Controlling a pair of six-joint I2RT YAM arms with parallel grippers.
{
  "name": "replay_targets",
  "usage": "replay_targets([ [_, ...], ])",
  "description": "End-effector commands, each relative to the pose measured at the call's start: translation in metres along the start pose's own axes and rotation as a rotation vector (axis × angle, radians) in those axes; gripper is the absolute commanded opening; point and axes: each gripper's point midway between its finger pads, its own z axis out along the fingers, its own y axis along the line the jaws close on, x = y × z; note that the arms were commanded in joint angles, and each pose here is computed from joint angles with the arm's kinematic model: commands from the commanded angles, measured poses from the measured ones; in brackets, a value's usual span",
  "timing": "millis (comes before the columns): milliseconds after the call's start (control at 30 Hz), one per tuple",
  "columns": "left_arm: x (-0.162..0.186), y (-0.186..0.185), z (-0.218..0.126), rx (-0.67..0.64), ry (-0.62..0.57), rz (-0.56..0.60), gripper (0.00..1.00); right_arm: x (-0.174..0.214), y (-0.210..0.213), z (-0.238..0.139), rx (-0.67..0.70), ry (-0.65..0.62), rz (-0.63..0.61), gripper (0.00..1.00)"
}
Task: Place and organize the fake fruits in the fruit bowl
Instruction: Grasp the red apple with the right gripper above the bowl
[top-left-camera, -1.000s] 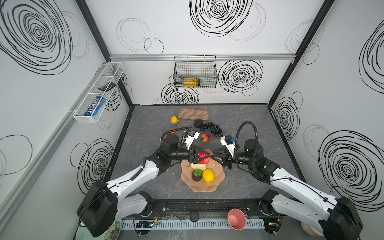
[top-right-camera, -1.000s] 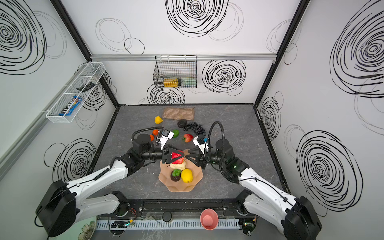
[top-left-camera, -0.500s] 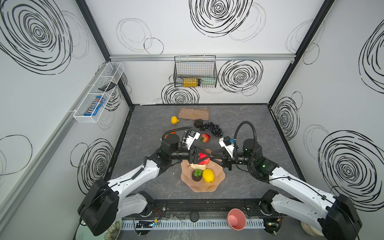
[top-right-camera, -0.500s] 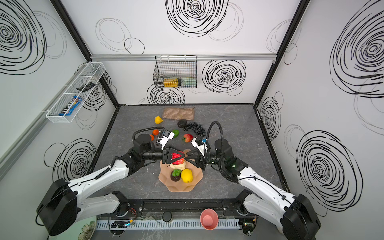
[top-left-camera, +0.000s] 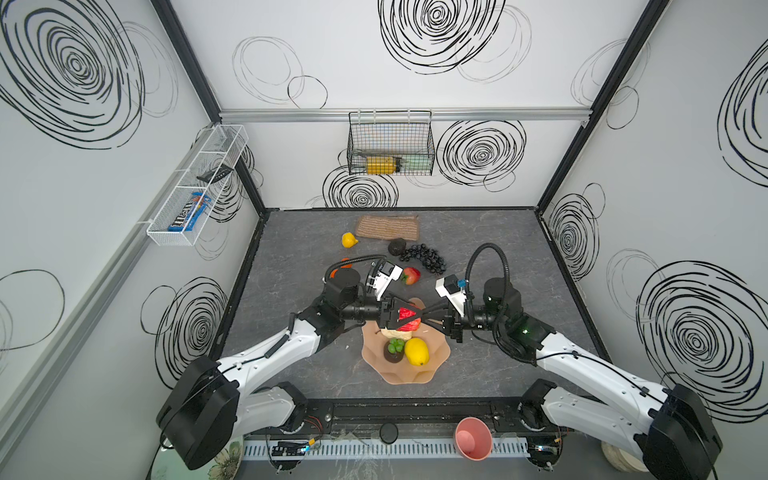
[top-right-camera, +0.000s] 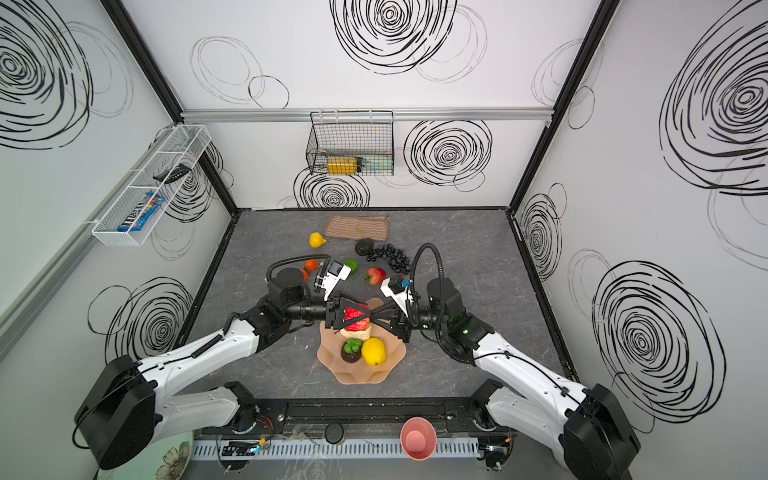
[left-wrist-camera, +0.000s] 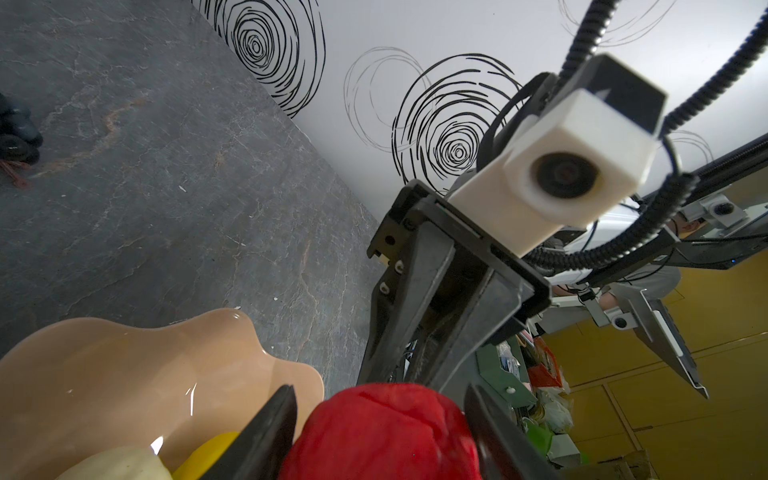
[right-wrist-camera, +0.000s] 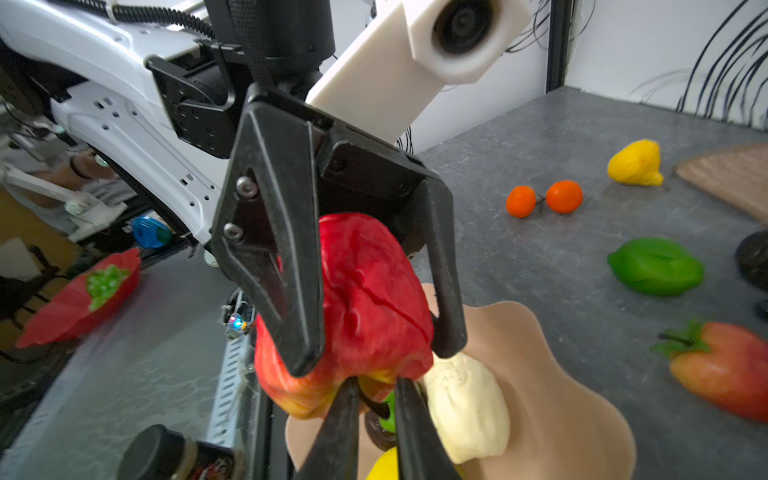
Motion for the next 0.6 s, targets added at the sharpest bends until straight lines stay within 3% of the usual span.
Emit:
replay_targets([
  [0,-0.007,-0.016,0.003,0.058,-0.009,0.063,0.61,-0.017,0.010,-0.001,-0.028,-0.036,-0.054,0.12],
  [333,-0.010,-0.005,0.000,-0.018,-0.026,0.069,0.75,-0.020,0.013,-0.004,-0.016,-0.047,-0.062,0.00],
  [567,-0.009,0.007,-0.002,-0.075,-0.033,0.050,0.83,-0.020,0.006,-0.004,0.026,-0.043,-0.047,0.00],
])
